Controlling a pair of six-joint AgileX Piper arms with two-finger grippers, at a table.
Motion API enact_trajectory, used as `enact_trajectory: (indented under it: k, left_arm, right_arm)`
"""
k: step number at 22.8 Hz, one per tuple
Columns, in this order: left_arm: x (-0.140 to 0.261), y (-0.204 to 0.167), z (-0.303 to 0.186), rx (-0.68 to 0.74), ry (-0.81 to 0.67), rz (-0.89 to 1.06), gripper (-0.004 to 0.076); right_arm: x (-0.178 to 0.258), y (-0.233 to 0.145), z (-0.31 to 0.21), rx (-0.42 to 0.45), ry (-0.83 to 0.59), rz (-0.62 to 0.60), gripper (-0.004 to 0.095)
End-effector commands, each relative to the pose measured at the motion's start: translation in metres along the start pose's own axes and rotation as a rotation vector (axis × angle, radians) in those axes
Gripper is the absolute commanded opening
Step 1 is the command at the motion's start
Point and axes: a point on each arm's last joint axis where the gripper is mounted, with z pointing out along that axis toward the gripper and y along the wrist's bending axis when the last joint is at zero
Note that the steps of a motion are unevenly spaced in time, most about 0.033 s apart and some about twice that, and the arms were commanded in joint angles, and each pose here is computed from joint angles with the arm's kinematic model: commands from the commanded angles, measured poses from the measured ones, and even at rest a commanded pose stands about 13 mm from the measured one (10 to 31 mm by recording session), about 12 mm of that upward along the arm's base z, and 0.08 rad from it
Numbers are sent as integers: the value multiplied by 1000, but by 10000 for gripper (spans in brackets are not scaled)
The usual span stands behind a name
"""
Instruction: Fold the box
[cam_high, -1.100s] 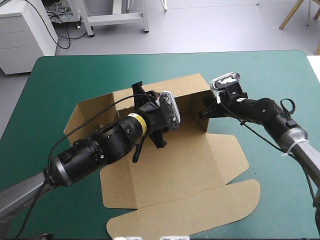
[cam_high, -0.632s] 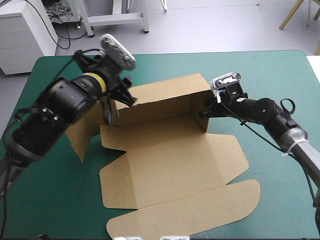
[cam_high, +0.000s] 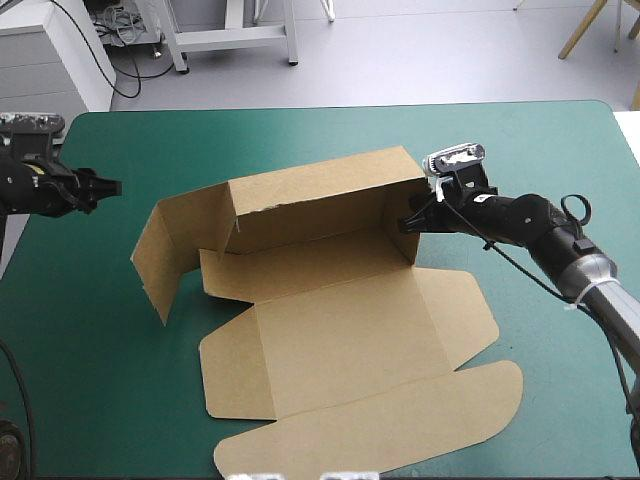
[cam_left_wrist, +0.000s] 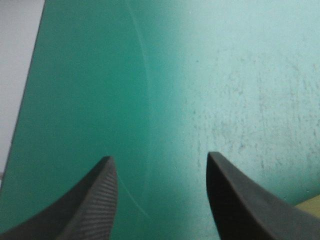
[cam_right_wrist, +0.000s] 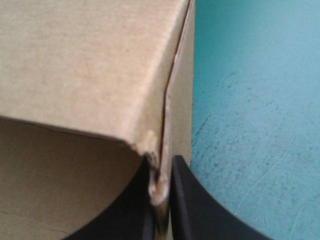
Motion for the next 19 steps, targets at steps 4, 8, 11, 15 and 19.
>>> enact_trajectory:
  k: [4,8,11,15,19]
  left_arm:
    - [14,-5,11,72,-67,-62,344]
    - [14,-6,11,83,-65,-12,344]
    - [14,-6,11,82,-65,-1,344]
    - [14,-7,11,88,-67,14,343]
    - [14,-7,11,89,-68,16,337]
  right_arm:
    - [-46,-13,-46,93,2,71,-19]
    - [-60,-16,-67,130,89,75,-18]
    - [-66,-13,-80,115,153,69,-18]
    - [-63,-10,-91,119,270,74,-18]
    - [-54,-14,-92,158,379,84,-18]
